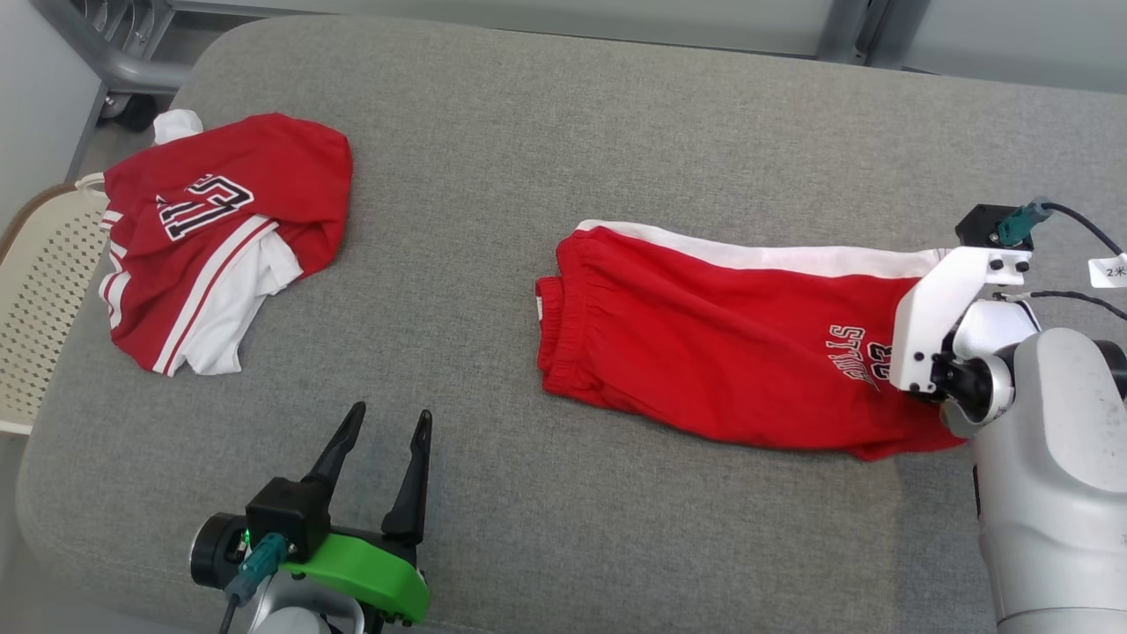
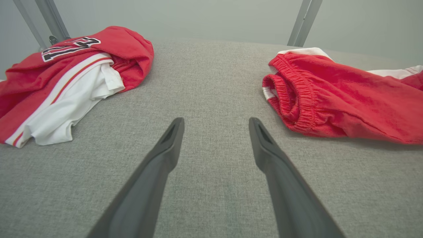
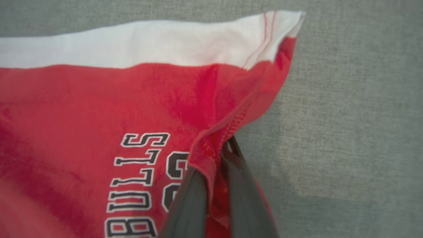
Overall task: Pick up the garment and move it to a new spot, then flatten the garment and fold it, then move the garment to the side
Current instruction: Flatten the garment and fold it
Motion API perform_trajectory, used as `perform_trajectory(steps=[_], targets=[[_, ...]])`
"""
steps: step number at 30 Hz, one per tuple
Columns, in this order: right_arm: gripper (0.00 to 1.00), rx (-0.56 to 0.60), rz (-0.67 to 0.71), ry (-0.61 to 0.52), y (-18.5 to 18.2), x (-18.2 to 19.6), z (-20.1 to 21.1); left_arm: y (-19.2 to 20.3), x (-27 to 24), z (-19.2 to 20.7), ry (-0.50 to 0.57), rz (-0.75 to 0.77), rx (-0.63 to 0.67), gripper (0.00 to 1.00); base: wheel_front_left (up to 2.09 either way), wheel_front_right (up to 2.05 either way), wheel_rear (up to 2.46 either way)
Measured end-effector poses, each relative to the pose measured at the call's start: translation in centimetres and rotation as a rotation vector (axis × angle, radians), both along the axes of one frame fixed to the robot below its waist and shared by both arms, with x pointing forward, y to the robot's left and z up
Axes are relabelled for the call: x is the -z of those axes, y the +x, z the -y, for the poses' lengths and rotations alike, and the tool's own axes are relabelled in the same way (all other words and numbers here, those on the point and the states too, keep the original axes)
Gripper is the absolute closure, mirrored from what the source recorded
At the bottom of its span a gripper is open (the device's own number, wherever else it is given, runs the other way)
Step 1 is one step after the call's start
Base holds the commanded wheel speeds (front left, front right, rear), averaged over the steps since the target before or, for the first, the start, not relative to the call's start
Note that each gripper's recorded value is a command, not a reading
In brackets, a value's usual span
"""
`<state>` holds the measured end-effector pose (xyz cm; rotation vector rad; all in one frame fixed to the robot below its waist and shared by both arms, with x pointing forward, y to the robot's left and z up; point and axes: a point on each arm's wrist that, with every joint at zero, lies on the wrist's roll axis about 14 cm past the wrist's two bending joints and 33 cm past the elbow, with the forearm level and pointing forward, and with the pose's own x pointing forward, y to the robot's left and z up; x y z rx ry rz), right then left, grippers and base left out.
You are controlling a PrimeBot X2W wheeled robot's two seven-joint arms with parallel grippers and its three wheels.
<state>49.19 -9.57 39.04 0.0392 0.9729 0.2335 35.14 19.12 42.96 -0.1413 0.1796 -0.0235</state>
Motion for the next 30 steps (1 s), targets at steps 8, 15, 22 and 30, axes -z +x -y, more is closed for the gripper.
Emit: perform_trajectory(steps=[8, 15, 22, 30], targets=[[1.00, 0.047, 0.075, -0.154, 0.9, -2.4, 4.9, -0.4, -0.7, 0.2, -0.003, 0.023, 0.004, 0.00, 0.00, 0.00, 0.00], [1.00, 0.011, 0.123, -0.200, 1.1, -5.0, 4.7, -1.3, -1.1, 0.1, -0.008, 0.035, -0.001, 0.00, 0.00, 0.00, 0.00], [1.00, -0.130, 0.166, -0.122, 1.3, -7.5, -1.5, -2.0, -1.5, -0.3, -0.012, 0.047, -0.019, 0.00, 0.00, 0.00, 0.00], [1.00, -0.281, 0.128, -0.053, 1.1, -7.3, -8.5, -3.3, -1.6, -1.4, -0.017, 0.047, -0.071, 0.00, 0.00, 0.00, 0.00]])
